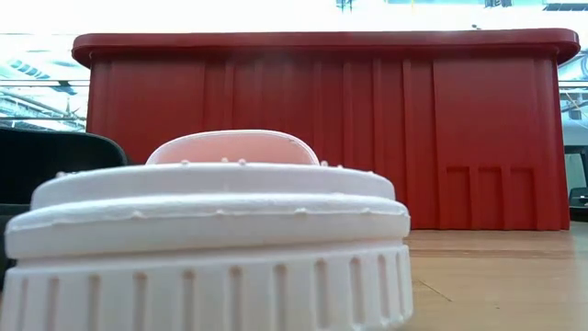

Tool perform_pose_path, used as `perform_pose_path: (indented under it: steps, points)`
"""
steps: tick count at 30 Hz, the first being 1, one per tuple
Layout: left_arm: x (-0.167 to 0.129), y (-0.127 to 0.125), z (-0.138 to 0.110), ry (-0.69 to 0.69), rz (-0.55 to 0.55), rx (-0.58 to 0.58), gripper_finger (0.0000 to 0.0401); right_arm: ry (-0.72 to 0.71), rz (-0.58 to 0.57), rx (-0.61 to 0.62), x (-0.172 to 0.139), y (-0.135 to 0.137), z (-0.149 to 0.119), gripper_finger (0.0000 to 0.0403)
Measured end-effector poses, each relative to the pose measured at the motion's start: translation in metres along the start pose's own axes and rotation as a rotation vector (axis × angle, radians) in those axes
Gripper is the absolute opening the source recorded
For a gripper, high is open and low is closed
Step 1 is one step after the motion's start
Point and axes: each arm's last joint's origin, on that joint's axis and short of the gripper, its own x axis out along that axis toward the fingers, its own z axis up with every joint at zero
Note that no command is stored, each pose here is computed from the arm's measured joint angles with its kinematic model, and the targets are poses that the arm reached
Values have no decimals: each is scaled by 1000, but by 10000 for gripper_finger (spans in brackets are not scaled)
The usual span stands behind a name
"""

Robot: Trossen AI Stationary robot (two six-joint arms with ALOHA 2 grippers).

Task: Pick and place slides into bin
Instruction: Put the pink slide into the red bin

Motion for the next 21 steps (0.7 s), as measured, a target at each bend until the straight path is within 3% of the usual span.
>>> perform_pose_path:
  steps: [8,21]
  points:
    - [0,0,0,0,0,8,228,204,-82,-91,32,2,-36,144]
    - [0,1,0,-13,29,26,228,302,-195,-158,73,-1,-68,144]
